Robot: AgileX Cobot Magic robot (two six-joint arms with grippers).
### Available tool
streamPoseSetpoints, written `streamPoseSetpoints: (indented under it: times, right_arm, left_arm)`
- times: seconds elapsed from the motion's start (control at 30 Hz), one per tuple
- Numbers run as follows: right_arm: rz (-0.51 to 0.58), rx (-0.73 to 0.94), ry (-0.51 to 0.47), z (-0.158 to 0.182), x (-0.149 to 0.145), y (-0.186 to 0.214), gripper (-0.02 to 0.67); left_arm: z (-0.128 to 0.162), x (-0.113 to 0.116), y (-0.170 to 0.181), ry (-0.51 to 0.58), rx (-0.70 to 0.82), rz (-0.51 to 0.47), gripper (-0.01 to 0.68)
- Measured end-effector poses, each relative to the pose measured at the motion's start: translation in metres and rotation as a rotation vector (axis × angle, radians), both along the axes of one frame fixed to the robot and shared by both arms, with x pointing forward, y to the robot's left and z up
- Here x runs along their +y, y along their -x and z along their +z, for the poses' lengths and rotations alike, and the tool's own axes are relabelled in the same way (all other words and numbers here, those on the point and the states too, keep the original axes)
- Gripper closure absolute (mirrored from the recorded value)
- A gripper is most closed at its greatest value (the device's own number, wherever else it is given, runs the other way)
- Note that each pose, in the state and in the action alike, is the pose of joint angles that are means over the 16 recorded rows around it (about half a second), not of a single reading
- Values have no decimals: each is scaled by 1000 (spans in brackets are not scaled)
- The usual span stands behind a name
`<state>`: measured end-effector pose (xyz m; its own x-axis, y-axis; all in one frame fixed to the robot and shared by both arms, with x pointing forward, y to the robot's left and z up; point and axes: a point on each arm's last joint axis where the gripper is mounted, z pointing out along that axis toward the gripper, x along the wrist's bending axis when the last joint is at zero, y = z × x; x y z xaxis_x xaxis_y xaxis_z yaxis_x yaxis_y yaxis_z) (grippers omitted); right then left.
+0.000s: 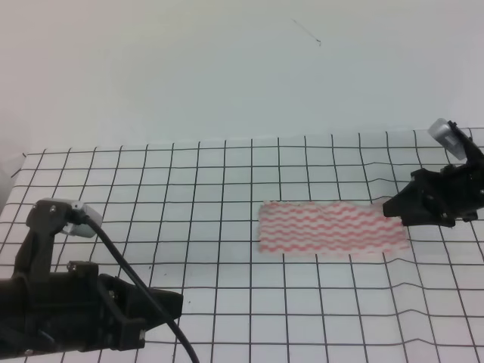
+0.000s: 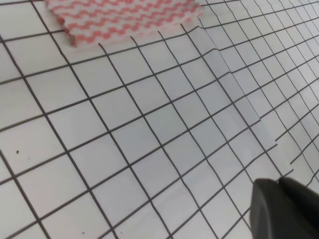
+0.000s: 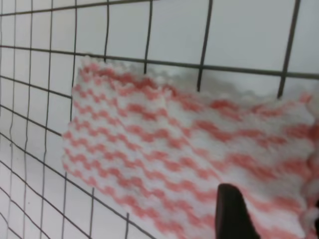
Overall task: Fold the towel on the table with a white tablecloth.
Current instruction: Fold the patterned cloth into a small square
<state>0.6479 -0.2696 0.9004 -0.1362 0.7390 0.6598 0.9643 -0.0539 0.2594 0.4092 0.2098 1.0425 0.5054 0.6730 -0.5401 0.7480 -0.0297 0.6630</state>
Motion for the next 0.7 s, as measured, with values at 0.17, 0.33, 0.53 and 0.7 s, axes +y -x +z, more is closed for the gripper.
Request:
streamPoseSetpoints:
  times: [0.17, 0.33, 0.53, 0.7]
  right_arm:
    - [11, 7, 11, -2, 0, 1, 303]
    - [18, 11, 15, -2, 0, 2, 306]
    - [22, 6, 3, -1, 0, 2, 328]
    - [25, -2, -8, 0, 1, 1, 350]
  left_arm:
    - [0, 0, 0, 0, 0, 0, 674]
    - [0, 0, 0, 0, 0, 0, 674]
    - [0, 0, 0, 0, -1, -1, 674]
    - [0, 0, 0, 0, -1, -1, 674]
